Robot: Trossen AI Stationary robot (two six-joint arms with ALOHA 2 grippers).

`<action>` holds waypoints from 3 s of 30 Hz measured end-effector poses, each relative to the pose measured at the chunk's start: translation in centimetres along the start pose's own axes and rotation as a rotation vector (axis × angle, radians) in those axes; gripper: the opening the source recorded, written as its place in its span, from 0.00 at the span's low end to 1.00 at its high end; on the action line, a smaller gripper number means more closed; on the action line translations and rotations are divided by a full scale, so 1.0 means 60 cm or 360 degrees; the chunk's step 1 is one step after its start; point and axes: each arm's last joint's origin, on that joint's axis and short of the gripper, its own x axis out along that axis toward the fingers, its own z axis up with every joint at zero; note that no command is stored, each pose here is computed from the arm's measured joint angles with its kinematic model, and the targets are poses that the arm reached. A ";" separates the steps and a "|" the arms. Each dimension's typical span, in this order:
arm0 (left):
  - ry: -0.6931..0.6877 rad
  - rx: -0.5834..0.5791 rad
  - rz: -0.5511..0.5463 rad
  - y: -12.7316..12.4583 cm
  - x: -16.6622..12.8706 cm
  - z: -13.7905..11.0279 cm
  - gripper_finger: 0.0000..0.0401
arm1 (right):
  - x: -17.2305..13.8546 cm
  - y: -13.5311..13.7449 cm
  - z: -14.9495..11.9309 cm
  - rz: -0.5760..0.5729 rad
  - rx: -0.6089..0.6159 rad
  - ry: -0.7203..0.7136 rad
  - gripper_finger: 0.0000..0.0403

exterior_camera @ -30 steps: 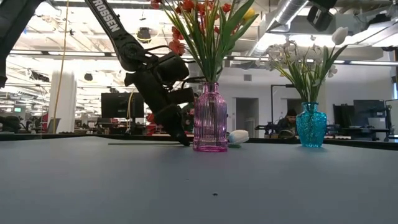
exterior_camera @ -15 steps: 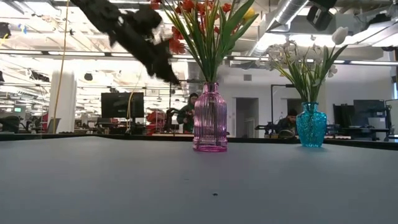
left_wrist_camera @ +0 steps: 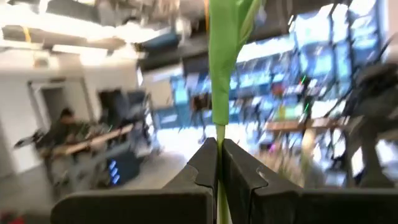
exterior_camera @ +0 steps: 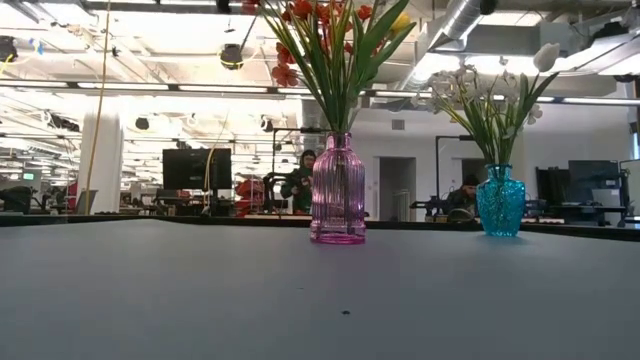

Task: Sort flowers into vase by color
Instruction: Put the white flower into the blue vase

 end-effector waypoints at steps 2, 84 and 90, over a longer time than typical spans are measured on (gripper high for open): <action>-0.0096 -0.0049 -0.0054 0.002 0.011 0.032 0.00 | 0.012 -0.009 0.005 -0.0046 -0.0063 -0.0042 0.34; -0.0005 -0.0205 -0.0729 -0.127 0.252 0.026 0.00 | 0.192 -0.059 0.122 -0.0061 -0.0725 0.0213 0.42; -0.0031 -0.0215 -0.0697 -0.124 0.252 0.029 0.00 | 0.195 -0.060 0.118 -0.0051 -0.0719 0.0229 0.40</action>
